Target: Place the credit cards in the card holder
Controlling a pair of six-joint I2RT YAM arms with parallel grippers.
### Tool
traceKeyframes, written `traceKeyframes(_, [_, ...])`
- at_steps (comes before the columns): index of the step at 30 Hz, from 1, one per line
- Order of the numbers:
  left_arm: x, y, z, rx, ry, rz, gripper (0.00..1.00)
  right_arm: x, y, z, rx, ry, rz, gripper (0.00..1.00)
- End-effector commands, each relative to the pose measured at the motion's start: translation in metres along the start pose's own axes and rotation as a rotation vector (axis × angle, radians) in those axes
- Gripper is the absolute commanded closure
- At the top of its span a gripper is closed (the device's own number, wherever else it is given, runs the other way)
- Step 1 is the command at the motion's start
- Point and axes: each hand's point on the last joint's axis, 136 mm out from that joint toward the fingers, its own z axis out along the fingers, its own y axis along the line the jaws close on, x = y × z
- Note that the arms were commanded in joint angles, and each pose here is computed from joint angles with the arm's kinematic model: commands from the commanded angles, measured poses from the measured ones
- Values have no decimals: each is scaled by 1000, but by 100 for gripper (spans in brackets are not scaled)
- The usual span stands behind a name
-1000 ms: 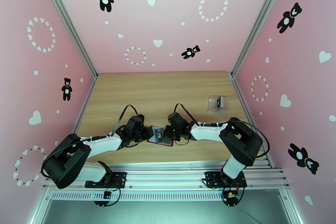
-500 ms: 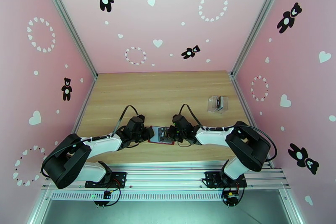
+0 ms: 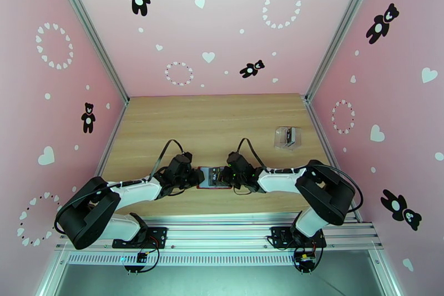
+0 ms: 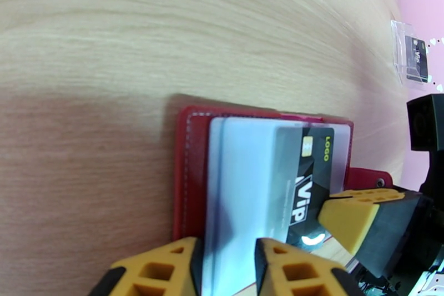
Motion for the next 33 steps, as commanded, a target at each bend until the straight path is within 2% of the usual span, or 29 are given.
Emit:
traceKeyframes(1, [16,13,5,-45,53,-12,68,9,-15,10,81,29,-17,100])
traceKeyframes(8, [16,13,4,-48,53,-9,68,11,-12,13,123,57,-74,100])
traceKeyframes(14, [16,13,3,-50,50,-5,68,6,-8,4,157,52,-131,79])
traceKeyframes(20, [15,13,3,-51,49,-4,68,-5,9,-18,218,51,-268,70])
traceKeyframes(25, [15,12,3,-49,49,-3,68,-11,13,-22,266,58,-313,66])
traceKeyframes(33, [16,13,4,-51,53,-3,68,-12,16,-2,276,101,-315,65])
